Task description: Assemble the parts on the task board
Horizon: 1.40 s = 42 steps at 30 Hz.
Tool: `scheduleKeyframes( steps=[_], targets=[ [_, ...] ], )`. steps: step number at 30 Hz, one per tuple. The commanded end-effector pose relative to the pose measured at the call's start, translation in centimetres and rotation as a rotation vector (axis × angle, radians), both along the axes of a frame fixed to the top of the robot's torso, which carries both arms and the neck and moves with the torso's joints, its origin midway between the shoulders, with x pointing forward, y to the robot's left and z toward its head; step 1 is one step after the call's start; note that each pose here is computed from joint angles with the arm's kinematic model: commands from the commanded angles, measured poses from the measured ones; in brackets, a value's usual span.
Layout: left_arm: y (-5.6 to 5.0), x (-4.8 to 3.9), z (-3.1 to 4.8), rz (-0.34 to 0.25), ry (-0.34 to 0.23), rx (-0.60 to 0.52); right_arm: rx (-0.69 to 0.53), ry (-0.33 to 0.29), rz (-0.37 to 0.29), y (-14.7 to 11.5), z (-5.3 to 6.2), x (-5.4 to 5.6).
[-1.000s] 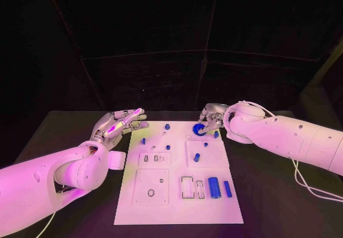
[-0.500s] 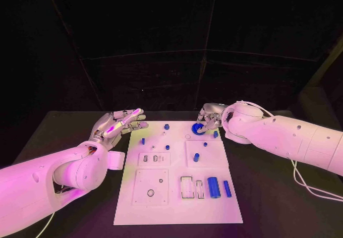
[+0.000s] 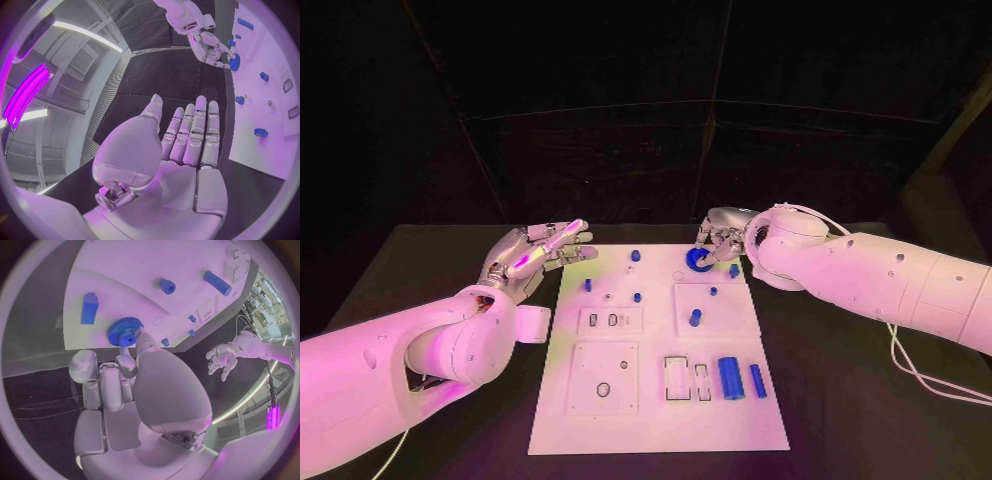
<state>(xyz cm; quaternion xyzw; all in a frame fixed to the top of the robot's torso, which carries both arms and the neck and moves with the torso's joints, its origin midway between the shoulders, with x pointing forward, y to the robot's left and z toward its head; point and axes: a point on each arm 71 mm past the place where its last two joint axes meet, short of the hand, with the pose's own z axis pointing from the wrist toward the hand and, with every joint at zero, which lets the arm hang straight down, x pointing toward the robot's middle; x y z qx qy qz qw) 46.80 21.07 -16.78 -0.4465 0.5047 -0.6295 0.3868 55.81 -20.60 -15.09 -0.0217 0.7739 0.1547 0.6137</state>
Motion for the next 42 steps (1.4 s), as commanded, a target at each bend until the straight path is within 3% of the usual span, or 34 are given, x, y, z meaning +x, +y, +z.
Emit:
scheduleKeyframes(
  steps=[1, 42],
  targets=[
    [-0.09, 0.00, 0.12, -0.013, -0.006, -0.003, -0.018, 0.002, 0.001, 0.03, 0.09, 0.00],
    [0.02, 0.08, -0.01, -0.012, 0.007, 0.003, -0.030, 0.025, 0.018, -0.01, -0.20, 0.09]
  ],
)
